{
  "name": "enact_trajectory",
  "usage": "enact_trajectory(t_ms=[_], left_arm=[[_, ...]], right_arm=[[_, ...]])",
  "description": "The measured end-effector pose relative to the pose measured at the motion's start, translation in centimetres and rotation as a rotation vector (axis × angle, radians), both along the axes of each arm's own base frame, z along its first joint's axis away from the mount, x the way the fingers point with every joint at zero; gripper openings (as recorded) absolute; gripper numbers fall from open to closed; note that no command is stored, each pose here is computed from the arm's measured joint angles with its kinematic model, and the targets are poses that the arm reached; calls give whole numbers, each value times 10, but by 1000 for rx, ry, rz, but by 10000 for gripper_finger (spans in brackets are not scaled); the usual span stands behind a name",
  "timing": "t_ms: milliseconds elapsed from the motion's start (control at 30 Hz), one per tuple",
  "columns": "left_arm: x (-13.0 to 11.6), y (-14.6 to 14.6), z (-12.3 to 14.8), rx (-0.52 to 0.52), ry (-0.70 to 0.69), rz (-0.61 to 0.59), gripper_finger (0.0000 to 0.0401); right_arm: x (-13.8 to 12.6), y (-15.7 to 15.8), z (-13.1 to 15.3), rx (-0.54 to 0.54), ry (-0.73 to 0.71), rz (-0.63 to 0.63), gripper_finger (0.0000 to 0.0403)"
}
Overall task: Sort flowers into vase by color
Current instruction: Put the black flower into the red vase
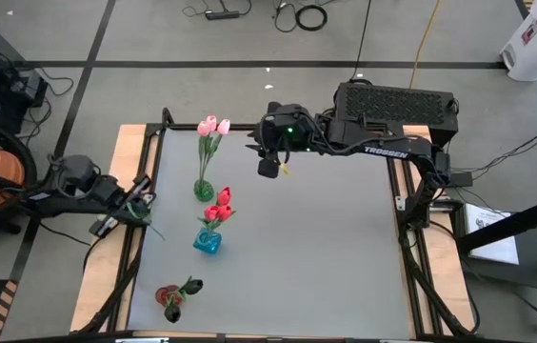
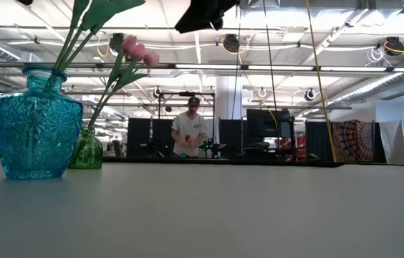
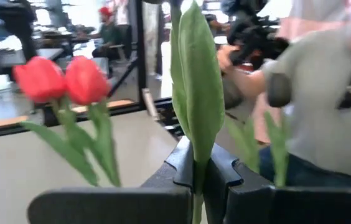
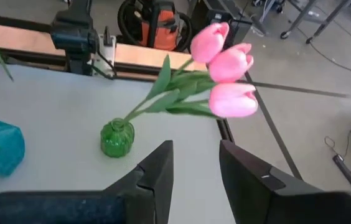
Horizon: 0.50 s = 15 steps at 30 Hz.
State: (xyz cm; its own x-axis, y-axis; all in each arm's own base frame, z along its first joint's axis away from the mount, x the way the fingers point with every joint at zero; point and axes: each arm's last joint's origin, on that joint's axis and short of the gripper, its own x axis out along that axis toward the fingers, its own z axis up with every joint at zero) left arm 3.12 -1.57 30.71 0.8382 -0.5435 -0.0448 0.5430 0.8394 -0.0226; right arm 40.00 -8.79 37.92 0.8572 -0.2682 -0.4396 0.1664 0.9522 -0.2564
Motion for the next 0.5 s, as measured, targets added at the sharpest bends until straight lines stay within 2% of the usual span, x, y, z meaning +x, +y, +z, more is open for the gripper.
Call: enact_trajectory(t_ms=[133,300,500], left_arm=[[-8,-1,-3,-26,-34,-33,11],[-17,-1,7,-144,-92,-43,11],[-16,0,9,-226,-66,-19,11]], right_arm=[[-3,-8,-2,4,18,-19,121],[-5,-16,-2,11,25,-41,121],[-6,-20,-7,21,42,-49,121]])
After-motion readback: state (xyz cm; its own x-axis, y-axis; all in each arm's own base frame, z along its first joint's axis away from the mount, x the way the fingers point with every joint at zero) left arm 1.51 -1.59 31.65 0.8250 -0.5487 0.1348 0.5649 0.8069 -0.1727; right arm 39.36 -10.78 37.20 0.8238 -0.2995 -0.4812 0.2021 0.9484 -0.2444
